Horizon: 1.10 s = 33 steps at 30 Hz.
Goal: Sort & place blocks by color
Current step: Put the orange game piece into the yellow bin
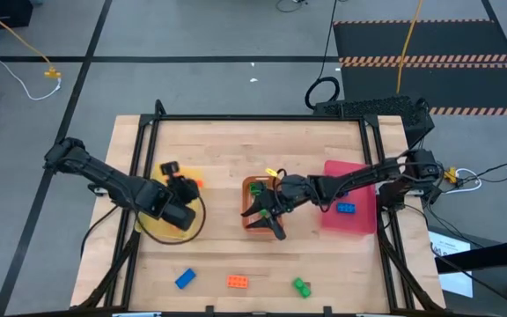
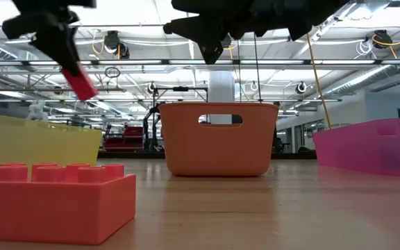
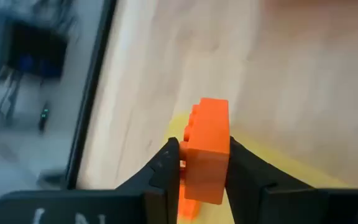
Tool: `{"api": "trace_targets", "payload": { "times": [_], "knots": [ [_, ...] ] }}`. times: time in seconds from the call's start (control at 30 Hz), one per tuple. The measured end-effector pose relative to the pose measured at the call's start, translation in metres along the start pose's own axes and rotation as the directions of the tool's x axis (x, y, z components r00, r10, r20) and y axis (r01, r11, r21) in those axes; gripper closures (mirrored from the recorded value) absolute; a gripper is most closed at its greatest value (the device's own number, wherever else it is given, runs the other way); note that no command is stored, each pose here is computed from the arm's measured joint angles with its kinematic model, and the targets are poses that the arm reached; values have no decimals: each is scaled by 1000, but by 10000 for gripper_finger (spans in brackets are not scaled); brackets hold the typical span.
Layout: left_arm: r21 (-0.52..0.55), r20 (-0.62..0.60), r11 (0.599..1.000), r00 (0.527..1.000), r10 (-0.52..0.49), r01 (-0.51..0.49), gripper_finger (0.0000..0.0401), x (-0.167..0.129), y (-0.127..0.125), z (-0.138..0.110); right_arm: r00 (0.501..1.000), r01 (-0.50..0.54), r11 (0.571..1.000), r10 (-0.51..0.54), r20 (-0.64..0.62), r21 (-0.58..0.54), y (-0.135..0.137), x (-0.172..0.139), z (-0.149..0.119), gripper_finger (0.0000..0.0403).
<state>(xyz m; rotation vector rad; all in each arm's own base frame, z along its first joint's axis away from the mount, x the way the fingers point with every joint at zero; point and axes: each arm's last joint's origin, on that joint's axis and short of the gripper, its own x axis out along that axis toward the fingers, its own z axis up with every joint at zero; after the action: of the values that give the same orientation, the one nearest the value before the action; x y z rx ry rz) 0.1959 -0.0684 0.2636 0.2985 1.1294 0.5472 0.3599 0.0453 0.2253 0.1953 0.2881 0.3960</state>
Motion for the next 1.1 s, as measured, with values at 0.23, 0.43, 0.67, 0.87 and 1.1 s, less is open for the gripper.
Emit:
{"api": "trace_targets", "payload": {
  "times": [0.23,0.43,0.67,0.87,1.1],
  "knots": [
    [-141,-124,990,992,11,-28,293,7,3,-20,1000,-1,1000,1,11,0,1,-1,2,245],
    [-209,-223,978,975,-27,-21,291,21,-1,-33,1000,-5,1000,5,30,8,4,-6,9,245],
    [-239,-242,970,970,-29,-31,236,28,-1,-35,998,-9,1000,10,60,-27,8,-14,19,245],
    [-222,-155,973,983,-96,60,160,29,-9,-26,995,8,994,3,100,-108,9,-26,32,245],
    [-256,-221,965,969,-114,55,103,30,-6,-29,994,40,984,-22,107,-173,11,-48,46,245]
  ]
}}
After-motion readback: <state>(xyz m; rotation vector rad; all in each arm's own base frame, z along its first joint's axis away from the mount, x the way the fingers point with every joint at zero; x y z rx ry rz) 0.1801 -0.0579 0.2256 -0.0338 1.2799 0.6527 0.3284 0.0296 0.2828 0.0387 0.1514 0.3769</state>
